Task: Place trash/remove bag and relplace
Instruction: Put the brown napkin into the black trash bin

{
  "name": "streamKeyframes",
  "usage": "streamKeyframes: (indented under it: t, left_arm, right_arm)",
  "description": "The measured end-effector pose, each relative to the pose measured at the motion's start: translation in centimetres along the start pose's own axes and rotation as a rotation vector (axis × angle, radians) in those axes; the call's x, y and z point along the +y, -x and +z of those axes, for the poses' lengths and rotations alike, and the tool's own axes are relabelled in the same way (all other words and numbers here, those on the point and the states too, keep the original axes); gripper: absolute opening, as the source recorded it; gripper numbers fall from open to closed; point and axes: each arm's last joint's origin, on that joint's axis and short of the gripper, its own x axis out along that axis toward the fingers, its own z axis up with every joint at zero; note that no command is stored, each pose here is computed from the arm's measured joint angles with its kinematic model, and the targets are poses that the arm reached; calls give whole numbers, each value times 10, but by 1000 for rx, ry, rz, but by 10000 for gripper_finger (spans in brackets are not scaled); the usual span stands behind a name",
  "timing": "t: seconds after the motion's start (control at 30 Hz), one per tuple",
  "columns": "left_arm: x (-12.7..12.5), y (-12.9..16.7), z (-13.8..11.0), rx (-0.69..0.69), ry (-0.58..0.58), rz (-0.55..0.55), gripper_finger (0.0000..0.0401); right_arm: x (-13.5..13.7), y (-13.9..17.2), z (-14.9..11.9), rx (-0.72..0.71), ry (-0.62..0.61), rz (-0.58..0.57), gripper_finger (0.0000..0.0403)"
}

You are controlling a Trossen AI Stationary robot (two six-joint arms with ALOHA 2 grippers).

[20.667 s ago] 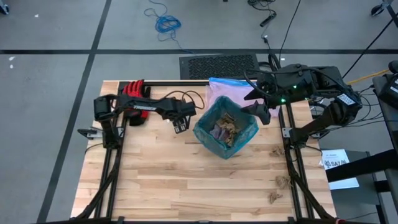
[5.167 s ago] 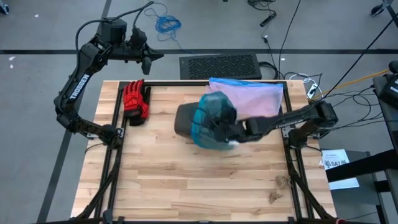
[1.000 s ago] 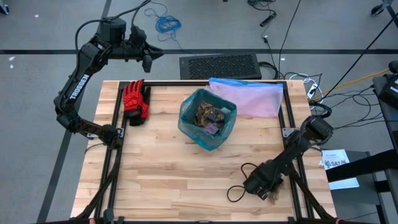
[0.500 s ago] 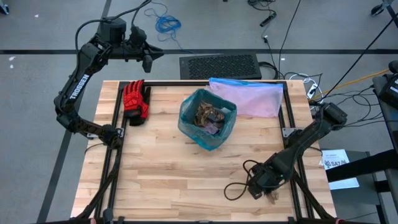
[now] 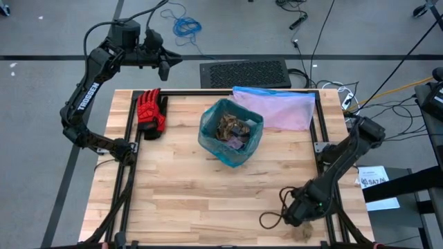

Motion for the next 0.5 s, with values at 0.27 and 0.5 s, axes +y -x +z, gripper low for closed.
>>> streamKeyframes:
  t: [0.27,0.5]
  left_arm:
    - [0,0,0,4,2,-1,85]
    - [0,0,0,4,3,-2,85]
  right_arm:
    - [16,-70,5,41,-15,5,279]
    - [29,-95,9,39,-38,-2,185]
